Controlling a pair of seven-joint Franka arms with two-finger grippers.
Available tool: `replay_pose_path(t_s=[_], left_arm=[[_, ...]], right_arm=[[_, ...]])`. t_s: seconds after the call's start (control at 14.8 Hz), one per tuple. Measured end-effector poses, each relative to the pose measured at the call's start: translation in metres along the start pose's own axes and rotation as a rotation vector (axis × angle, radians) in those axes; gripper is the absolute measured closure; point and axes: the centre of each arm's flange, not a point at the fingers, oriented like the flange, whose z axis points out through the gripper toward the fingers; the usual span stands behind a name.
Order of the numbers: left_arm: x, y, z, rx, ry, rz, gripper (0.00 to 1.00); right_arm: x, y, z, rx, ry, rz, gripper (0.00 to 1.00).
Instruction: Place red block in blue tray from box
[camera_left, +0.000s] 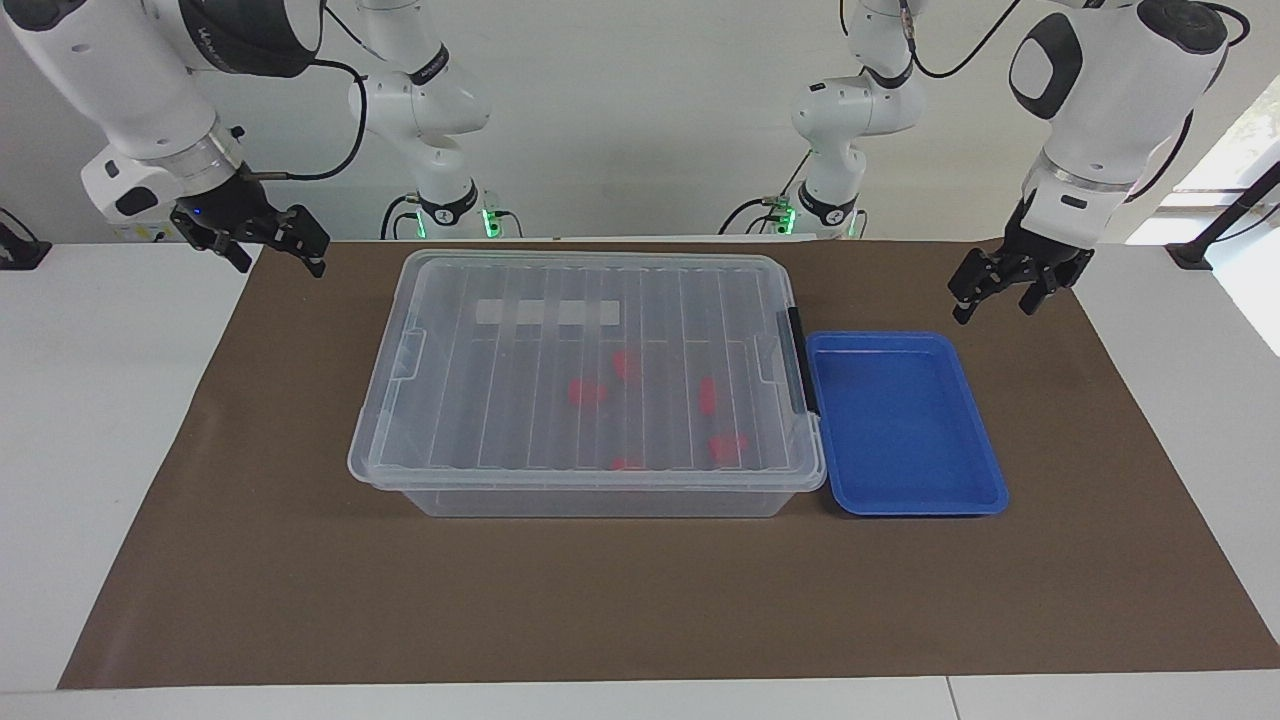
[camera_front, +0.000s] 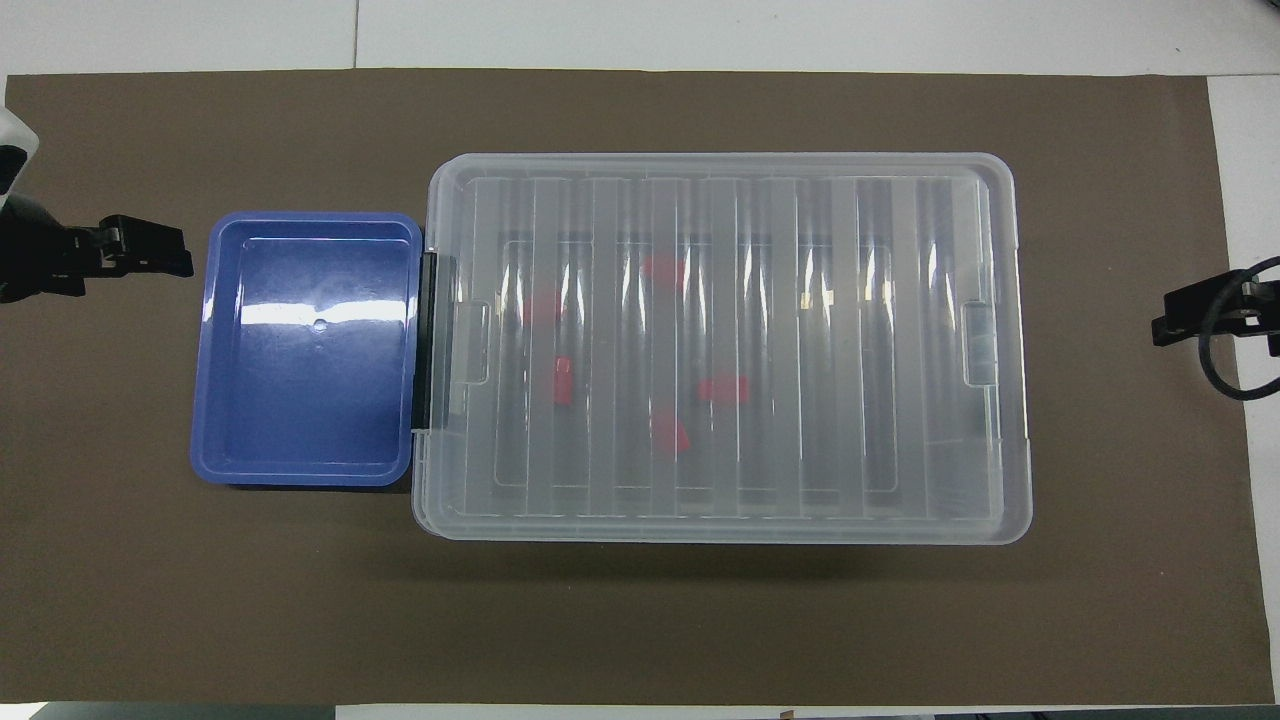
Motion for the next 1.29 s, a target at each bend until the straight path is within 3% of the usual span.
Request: replay_pose_path(t_s=[0.81,1.02,1.29], left_arm=[[0.0,0.0,0.0,0.0,0.0,0.0,0.0],[0.0,0.0,0.0,0.0,0.0,0.0,0.0],[0.0,0.0,0.0,0.0,0.0,0.0,0.0]], right_arm=[[-0.001,-0.013,0.005,-0.003,-0.025,-0.024,0.0],[0.005,-0.031,0.002,-0.005,0.033,-0.056,0.0],[0.02,-0.044,0.023,-0.006,0.039,-0.075,0.0]])
